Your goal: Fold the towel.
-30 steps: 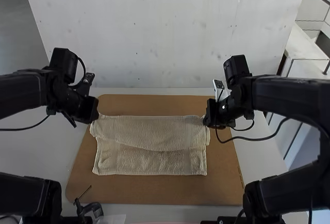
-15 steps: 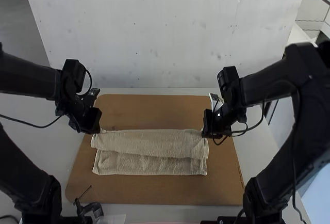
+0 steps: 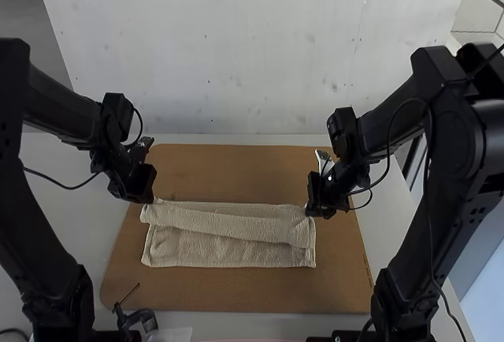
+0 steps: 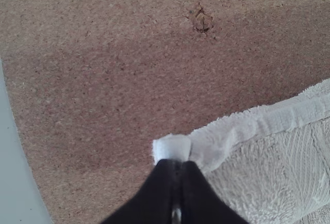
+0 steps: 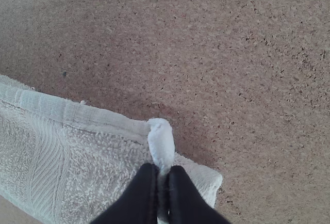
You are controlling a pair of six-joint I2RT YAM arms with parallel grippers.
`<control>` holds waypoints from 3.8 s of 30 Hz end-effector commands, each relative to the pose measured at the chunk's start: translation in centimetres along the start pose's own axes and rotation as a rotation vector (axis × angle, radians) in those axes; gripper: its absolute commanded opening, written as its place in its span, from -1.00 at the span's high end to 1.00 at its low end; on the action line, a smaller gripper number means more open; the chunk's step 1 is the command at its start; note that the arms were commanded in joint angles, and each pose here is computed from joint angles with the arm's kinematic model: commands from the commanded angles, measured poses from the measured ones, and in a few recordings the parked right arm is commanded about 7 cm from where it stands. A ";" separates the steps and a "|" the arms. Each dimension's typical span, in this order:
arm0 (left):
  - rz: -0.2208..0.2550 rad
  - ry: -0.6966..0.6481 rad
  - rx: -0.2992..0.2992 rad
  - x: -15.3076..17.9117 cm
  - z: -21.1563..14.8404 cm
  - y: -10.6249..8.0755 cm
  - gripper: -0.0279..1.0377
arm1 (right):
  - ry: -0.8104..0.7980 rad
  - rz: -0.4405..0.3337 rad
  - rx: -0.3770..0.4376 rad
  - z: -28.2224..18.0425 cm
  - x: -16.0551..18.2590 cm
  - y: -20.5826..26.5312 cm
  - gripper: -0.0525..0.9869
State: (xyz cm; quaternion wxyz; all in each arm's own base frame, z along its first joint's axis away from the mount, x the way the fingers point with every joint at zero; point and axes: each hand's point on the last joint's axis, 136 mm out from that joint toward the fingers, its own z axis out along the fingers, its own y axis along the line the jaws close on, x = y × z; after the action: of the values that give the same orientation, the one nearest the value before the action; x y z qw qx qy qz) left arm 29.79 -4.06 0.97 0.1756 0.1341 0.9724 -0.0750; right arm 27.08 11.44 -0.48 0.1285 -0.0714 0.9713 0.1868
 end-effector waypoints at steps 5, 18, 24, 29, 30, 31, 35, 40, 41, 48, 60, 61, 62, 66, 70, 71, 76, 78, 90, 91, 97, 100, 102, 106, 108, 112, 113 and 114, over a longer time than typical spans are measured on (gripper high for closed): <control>0.055 -0.035 -0.020 -0.8 -2.2 -0.8 0.92 | -0.001 -0.033 0.018 -1.0 -0.2 0.3 0.86; 0.055 -0.007 -0.005 0.2 -3.1 -1.8 0.92 | 0.030 -0.063 0.012 -1.8 1.3 1.3 0.86; 0.029 0.023 -0.002 0.3 -1.9 -1.3 0.92 | 0.061 -0.053 0.017 -1.0 1.8 0.9 0.86; 0.018 0.075 0.008 1.2 -1.5 -1.7 0.92 | 0.069 -0.043 0.025 -0.5 1.8 0.3 0.86; 0.015 0.090 0.013 1.6 -1.4 -1.8 0.92 | 0.077 -0.041 0.027 -0.3 1.9 0.2 0.86; 0.012 0.106 0.015 1.9 -1.4 -2.0 0.92 | 0.083 -0.039 0.029 -0.2 2.0 0.0 0.86; 0.021 0.123 0.008 2.2 -1.5 -2.1 0.92 | 0.091 -0.038 0.036 0.2 2.1 -0.1 0.86; 0.022 0.176 0.005 3.2 -0.6 -2.2 0.92 | 0.083 -0.041 0.034 0.5 1.6 -0.1 0.86; 0.018 0.180 0.005 3.4 -0.5 -2.1 0.92 | 0.088 -0.041 0.034 0.6 1.6 -0.1 0.86; 0.019 0.187 0.000 3.2 -0.3 -1.9 0.66 | 0.105 -0.038 0.036 1.3 1.6 -0.2 0.86; 0.051 0.149 -0.001 1.7 -1.2 -2.0 -0.28 | 0.086 -0.048 0.048 1.3 1.1 -0.4 0.22; 0.051 0.146 -0.001 1.6 -1.3 -2.0 -0.31 | 0.086 -0.048 0.048 1.3 1.1 -0.4 0.16; 0.052 0.142 -0.002 1.4 -1.4 -2.0 -0.35 | 0.086 -0.048 0.050 1.3 1.1 -0.4 0.07; 0.055 0.120 -0.001 0.7 -2.0 -2.0 -0.54 | 0.077 -0.051 0.049 1.2 0.7 -0.3 -0.04; 0.059 0.067 -0.009 -1.0 -2.9 -2.0 -0.72 | 0.056 -0.056 0.046 0.8 0.0 -0.1 -0.20; 0.060 0.046 -0.013 -1.5 -3.4 -1.9 -0.77 | 0.051 -0.056 0.046 0.7 -0.2 -0.2 -0.30; 0.031 -0.059 -0.041 -4.9 -5.5 -0.9 -0.79 | 0.063 -0.035 0.057 0.9 -0.5 -1.5 -0.35; 0.026 -0.082 -0.048 -5.6 -6.1 -0.6 -0.79 | 0.091 -0.023 0.060 1.1 -0.1 -1.9 -0.35; 0.026 -0.069 -0.047 -5.1 -5.7 -0.5 -0.79 | 0.254 0.075 -0.009 0.8 3.4 -1.5 -0.34; 0.029 -0.069 -0.046 -5.1 -5.6 -0.6 -0.79 | 0.255 0.073 -0.015 0.5 3.4 -1.3 -0.34; 0.036 -0.064 -0.040 -5.0 -5.3 -1.0 -0.79 | 0.267 0.076 -0.029 -0.1 4.1 -0.8 -0.34; 0.040 -0.065 -0.038 -5.0 -5.3 -1.2 -0.79 | 0.273 0.079 -0.045 0.2 4.3 -0.6 -0.34; 0.040 -0.063 -0.037 -5.0 -5.2 -1.3 -0.79 | 0.286 0.088 -0.057 0.5 4.5 -0.6 -0.34; 0.042 -0.066 -0.039 -5.0 -5.3 -1.2 -0.79 | 0.308 0.094 -0.074 1.1 4.9 -0.1 -0.33; 0.042 -0.067 -0.040 -5.0 -5.3 -1.1 -0.79 | 0.307 0.095 -0.083 1.3 4.8 0.2 -0.20; 0.040 -0.068 -0.041 -5.0 -5.3 -1.0 -0.79 | 0.309 0.093 -0.090 1.7 4.7 0.4 -0.16; 0.039 -0.066 -0.041 -5.0 -5.2 -1.0 -0.79 | 0.315 0.094 -0.089 1.8 4.8 0.4 -0.16; 0.038 -0.066 -0.042 -5.0 -5.2 -1.0 -0.79 | 0.322 0.094 -0.089 1.9 4.9 0.4 -0.16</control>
State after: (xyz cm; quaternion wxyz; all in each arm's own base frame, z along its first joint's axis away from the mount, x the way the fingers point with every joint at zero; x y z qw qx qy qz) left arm 32.40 -5.10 7.56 0.2076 0.1493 0.9653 -0.0532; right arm 22.65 11.24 -3.32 -0.0337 -0.0576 0.9755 0.2096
